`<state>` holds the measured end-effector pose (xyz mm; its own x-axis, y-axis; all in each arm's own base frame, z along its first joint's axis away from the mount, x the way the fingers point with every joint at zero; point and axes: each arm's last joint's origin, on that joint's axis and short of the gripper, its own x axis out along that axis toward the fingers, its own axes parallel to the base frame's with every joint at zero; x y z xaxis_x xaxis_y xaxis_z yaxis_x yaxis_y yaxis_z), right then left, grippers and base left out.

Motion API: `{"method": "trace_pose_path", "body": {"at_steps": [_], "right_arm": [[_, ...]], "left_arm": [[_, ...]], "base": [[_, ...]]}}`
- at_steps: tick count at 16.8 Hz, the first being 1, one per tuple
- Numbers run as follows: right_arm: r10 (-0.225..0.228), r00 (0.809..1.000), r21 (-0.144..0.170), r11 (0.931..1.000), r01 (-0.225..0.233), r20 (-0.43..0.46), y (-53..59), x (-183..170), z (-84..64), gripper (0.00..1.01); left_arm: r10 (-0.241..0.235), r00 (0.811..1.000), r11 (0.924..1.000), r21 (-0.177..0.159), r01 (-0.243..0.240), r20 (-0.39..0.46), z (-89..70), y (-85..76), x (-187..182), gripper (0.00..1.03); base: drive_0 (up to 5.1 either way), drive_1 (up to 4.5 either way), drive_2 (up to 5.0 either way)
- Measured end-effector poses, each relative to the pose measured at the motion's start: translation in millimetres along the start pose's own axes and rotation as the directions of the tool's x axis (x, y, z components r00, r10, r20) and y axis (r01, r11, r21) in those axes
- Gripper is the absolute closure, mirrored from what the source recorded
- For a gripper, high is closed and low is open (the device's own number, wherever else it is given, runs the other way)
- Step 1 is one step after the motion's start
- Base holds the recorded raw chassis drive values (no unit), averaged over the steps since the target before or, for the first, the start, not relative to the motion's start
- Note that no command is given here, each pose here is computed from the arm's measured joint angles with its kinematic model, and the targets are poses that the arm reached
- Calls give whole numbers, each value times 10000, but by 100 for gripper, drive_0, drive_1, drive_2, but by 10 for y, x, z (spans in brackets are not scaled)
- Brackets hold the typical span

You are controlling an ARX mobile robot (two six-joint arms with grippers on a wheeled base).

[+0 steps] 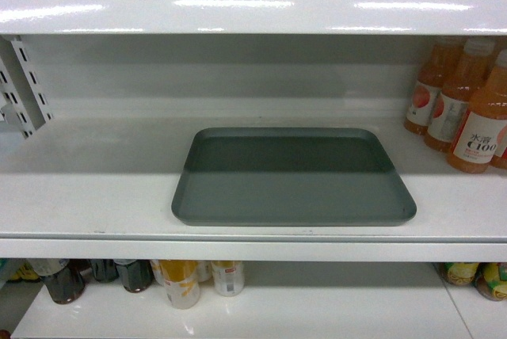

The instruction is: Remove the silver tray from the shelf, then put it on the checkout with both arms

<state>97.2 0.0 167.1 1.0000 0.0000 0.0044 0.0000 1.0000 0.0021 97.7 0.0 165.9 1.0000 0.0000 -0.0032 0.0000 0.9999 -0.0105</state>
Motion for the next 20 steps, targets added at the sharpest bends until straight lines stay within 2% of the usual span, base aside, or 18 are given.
{"method": "trace_pose_path", "body": {"at_steps": [20], "right_arm": [[0,10000,0,10000,0,0,0,0,-1,3]], "left_arm": [[0,10000,10000,0,0,0,0,0,0,5]], "base": [[0,0,0]]}}
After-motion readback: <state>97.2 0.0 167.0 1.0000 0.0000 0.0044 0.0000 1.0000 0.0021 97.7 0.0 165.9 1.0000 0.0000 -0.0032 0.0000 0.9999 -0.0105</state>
